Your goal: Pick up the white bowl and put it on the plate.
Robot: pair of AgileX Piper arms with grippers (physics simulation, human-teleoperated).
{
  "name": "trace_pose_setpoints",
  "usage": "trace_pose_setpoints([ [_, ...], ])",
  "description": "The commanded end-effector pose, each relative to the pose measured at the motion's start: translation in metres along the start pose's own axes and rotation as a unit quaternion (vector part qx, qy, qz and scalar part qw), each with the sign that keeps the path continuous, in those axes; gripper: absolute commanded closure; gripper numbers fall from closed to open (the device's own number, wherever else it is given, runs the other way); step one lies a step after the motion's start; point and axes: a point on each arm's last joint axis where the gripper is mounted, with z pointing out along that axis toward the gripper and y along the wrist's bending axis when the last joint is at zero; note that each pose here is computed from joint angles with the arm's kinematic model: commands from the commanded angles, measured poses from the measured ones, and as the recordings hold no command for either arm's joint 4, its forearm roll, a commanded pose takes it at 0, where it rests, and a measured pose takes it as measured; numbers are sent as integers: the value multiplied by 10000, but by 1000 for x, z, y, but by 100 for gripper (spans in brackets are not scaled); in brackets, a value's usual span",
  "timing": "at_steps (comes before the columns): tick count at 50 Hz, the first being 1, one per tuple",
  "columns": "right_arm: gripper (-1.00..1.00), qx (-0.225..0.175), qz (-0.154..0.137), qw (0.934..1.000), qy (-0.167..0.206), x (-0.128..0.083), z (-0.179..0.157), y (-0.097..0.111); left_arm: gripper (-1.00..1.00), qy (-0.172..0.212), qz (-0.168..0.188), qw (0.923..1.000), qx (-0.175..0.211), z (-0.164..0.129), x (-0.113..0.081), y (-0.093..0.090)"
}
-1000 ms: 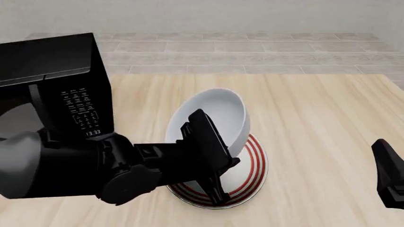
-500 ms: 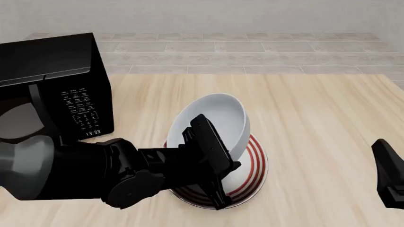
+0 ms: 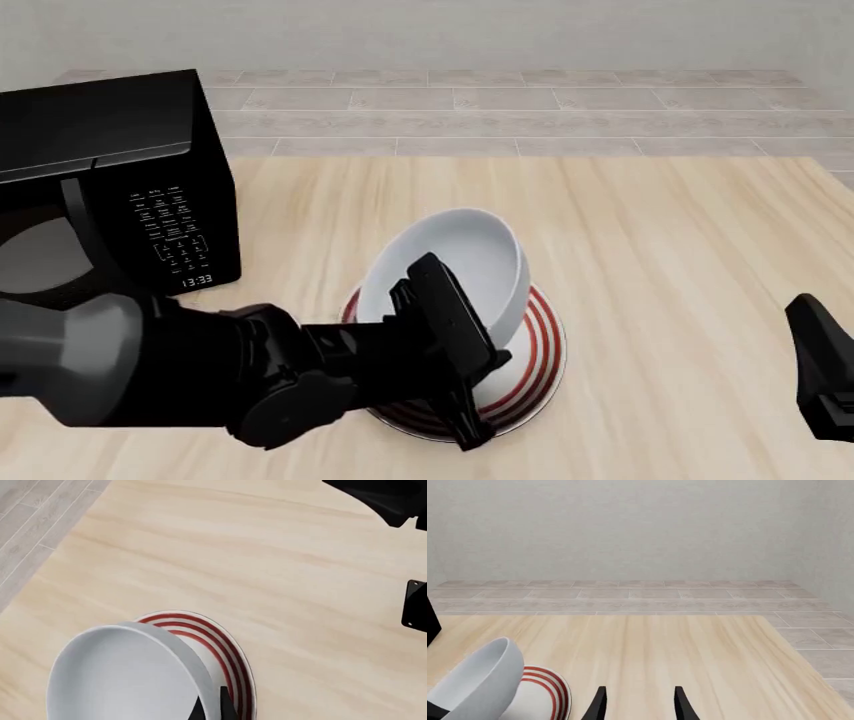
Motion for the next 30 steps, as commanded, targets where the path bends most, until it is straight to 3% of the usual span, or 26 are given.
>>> trace_pose_setpoints([
  [1,-100,-2,1,10000,-52,-1,1,0,100,-57,124,9999,38,3,-1,-2],
  [30,-100,-1,1,10000,-53,-1,1,0,100,-15,34,10000,48,11,5,-3],
])
